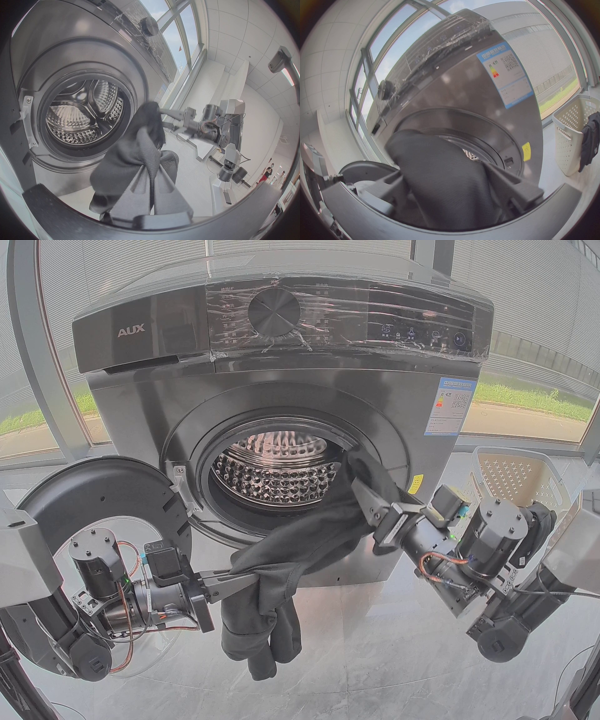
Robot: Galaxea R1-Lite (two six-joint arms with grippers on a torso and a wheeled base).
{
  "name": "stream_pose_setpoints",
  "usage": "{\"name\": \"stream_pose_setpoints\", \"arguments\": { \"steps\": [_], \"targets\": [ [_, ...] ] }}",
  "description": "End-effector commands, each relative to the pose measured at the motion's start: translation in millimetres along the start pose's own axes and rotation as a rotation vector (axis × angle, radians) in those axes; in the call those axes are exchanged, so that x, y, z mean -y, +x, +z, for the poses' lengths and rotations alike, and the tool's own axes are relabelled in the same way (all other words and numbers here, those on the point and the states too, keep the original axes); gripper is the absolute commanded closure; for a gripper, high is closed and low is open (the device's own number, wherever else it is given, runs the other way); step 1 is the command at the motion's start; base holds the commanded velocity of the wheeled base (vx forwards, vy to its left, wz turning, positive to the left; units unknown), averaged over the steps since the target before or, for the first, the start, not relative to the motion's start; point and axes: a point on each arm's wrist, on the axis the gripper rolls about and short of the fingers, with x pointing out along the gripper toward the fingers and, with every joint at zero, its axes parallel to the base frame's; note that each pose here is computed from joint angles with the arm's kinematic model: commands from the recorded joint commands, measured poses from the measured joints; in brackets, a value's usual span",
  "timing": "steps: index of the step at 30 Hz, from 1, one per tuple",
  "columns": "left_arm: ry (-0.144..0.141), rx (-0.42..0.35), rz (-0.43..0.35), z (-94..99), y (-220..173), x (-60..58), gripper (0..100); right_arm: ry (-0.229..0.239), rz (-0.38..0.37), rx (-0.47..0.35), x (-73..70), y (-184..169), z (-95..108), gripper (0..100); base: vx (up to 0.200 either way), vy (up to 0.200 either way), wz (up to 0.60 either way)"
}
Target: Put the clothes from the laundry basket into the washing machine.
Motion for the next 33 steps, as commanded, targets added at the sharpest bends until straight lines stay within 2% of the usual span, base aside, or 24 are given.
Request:
{"name": "stream_pose_setpoints", "arguments": {
  "steps": [1,2,4,7,9,14,16,18,19,22,26,33],
  "targets": [
    [0.020,0.032,-0.002,8.0,0,0.7,100,-0.063,-0.046,-0.172,18.4,-26,-31,0,0.000,0.000,0.00],
    [0.028,0.041,-0.003,10.6,1,0.4,100,-0.101,-0.060,-0.244,26.0,-36,-44,0,0.000,0.000,0.00],
    [0.031,0.047,-0.001,11.8,1,-0.4,100,-0.150,-0.079,-0.313,34.7,-47,-54,0,0.000,0.000,0.00],
    [0.035,0.055,-0.002,14.0,3,-1.1,100,-0.183,-0.083,-0.388,42.2,-60,-62,0,0.000,0.000,0.00],
    [0.036,0.056,-0.002,14.3,3,-1.2,100,-0.184,-0.067,-0.415,43.6,-64,-64,0,0.000,0.000,0.00],
    [0.050,0.075,-0.006,20.2,2,1.3,100,-0.182,-0.019,-0.407,38.3,-59,-63,0,0.000,0.000,0.00],
    [0.056,0.082,-0.004,21.9,2,0.7,100,-0.201,0.072,-0.416,30.7,-55,-65,0,0.000,0.000,0.00],
    [0.056,0.084,-0.003,22.6,2,0.8,100,-0.215,0.136,-0.435,26.9,-55,-68,0,0.000,0.000,0.00],
    [0.059,0.088,-0.004,23.4,2,0.9,100,-0.216,0.142,-0.437,26.4,-55,-68,0,0.000,0.000,0.00],
    [0.059,0.100,-0.005,27.1,2,1.7,100,-0.238,0.251,-0.429,14.0,-48,-71,0,0.000,0.000,0.00],
    [0.056,0.114,-0.004,30.9,2,3.9,100,-0.249,0.307,-0.421,5.3,-34,-82,0,0.000,0.000,0.00],
    [0.056,0.119,-0.005,32.1,2,5.6,100,-0.239,0.377,-0.435,-3.2,-21,-102,0,0.000,0.000,0.00]
  ]
}}
